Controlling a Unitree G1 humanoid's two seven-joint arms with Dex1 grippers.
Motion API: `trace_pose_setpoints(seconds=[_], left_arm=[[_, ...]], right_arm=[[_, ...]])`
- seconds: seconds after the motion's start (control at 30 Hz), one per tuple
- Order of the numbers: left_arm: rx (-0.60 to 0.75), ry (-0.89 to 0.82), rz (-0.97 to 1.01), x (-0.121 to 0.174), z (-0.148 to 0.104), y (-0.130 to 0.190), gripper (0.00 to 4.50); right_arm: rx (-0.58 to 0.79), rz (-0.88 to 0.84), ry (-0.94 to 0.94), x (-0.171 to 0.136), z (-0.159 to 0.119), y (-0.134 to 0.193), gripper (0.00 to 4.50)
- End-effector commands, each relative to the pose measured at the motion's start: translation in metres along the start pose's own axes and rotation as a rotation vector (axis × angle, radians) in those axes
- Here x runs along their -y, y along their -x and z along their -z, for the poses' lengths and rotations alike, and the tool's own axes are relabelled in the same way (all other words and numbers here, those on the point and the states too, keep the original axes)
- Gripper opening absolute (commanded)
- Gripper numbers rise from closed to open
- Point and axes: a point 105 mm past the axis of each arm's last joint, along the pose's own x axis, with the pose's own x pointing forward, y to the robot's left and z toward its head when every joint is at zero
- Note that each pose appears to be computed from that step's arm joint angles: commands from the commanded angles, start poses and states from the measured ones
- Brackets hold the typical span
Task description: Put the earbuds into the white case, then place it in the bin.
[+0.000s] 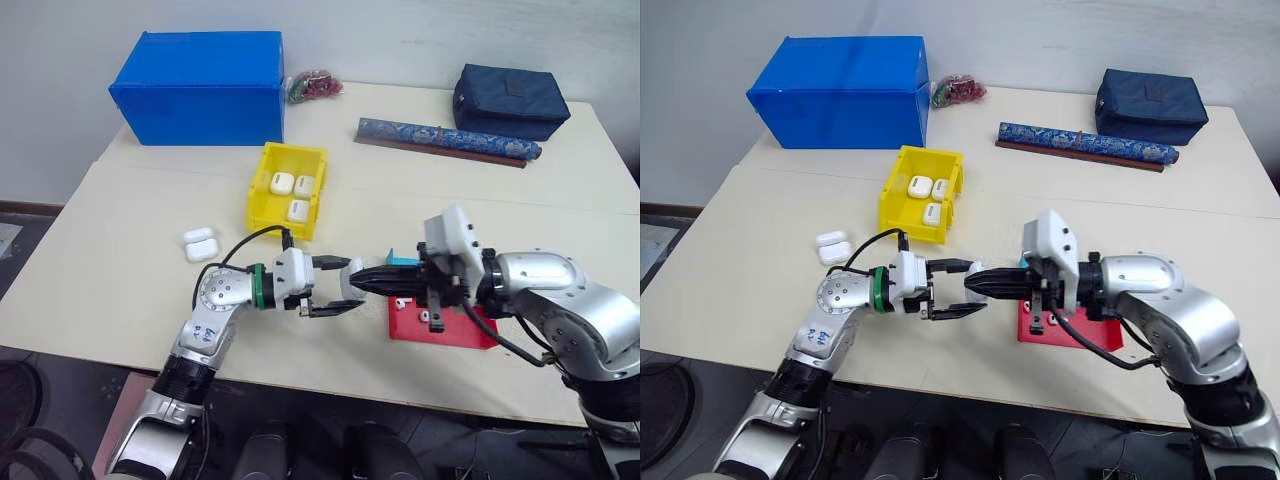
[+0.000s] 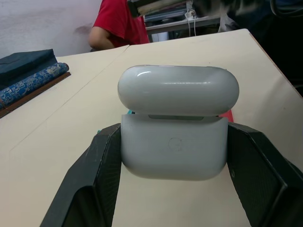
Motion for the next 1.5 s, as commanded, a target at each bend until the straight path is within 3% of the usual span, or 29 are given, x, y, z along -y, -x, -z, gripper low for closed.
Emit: trace_pose_setpoints(seconds=[0.03,0.2,0.4,0.53,0.63,0.87,1.0,1.07,1.23,1.5], left_arm=[[0.036,-0.050,0.010,0.002,-0.016,-0.002,2.81],[0.042,-0.041,0.007,0.003,-0.017,0.001,2.81],[0.096,-0.008,-0.033,0.001,-0.023,0.013,2.81],[0.101,0.051,-0.114,-0.006,-0.023,0.030,2.81],[0.101,0.119,-0.223,-0.017,-0.022,0.048,2.81],[0.059,0.238,-0.550,-0.069,-0.025,0.085,2.81],[-0.085,0.366,-0.774,-0.107,-0.010,0.097,2.81],[-0.085,0.335,-0.787,-0.129,-0.020,0.086,2.81],[-0.136,0.314,-0.826,-0.164,-0.019,0.070,2.81],[-0.253,0.325,-0.842,-0.186,0.005,0.066,2.81]], right_arm=[[-0.054,0.032,0.050,0.003,0.002,-0.004,0.05],[-0.102,0.085,0.039,0.010,0.010,0.000,0.05],[-0.180,0.183,-0.015,0.015,0.037,0.043,0.05],[0.028,0.426,0.007,0.025,0.032,0.082,0.05],[0.156,0.542,-0.025,0.015,0.029,0.117,0.05],[0.257,0.752,0.223,0.004,0.002,0.148,2.39],[0.278,0.751,0.267,-0.004,-0.004,0.138,3.88],[0.318,0.678,0.241,-0.011,-0.006,0.123,4.48],[0.325,0.625,0.225,-0.013,-0.004,0.112,4.48],[0.273,0.610,0.199,-0.016,0.013,0.108,4.48]])
